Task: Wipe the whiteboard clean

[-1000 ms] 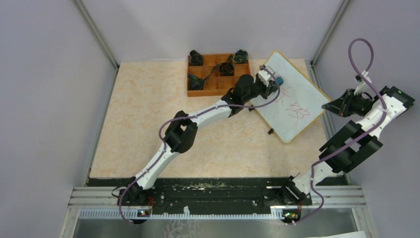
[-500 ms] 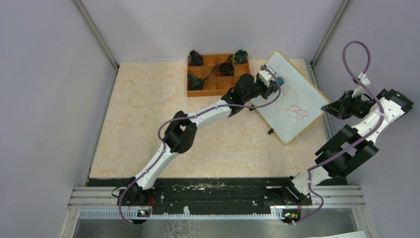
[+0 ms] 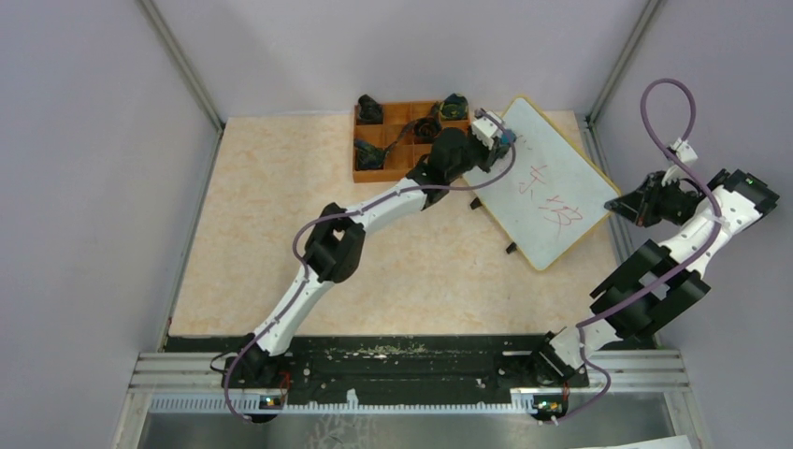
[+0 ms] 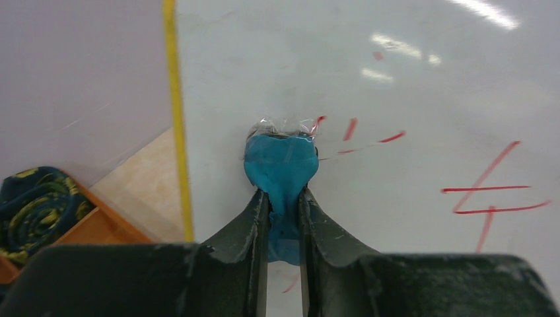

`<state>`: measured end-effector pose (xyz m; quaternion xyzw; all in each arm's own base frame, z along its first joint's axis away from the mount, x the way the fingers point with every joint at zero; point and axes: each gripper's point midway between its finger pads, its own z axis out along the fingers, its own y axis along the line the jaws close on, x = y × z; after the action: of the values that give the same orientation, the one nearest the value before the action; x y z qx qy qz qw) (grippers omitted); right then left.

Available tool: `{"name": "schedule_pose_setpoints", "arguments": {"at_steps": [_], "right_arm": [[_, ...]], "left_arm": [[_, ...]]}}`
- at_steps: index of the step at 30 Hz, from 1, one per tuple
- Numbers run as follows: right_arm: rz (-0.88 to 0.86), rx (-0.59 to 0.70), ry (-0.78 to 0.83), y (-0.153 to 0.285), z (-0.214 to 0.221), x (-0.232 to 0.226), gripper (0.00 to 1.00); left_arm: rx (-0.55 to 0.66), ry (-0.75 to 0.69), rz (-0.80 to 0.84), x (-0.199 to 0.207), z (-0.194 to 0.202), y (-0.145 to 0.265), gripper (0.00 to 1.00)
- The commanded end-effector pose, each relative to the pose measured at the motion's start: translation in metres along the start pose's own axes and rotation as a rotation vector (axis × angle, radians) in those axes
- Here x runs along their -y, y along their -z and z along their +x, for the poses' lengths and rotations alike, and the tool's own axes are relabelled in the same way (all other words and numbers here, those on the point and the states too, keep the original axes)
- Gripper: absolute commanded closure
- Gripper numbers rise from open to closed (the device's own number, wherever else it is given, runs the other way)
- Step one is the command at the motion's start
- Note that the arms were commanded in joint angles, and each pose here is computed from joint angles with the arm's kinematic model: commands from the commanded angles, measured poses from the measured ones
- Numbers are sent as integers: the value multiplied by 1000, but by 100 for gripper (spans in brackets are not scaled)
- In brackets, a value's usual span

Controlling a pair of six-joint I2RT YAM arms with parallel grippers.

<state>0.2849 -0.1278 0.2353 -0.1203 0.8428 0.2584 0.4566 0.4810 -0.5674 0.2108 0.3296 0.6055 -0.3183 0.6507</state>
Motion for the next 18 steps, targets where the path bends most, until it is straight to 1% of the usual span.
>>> {"name": "schedule_pose_setpoints", "arguments": {"at_steps": [1, 5, 18], "right_arm": [[-6, -162, 107, -2, 32, -6, 100], [-16, -168, 118, -4, 34, -9, 100], [-25, -196, 153, -5, 41, -15, 100]], "left_arm": [[2, 3, -101, -50, -14, 7, 98], [13, 5, -71, -43, -20, 7, 98], [96, 2, 68, 26, -54, 3, 97]]}}
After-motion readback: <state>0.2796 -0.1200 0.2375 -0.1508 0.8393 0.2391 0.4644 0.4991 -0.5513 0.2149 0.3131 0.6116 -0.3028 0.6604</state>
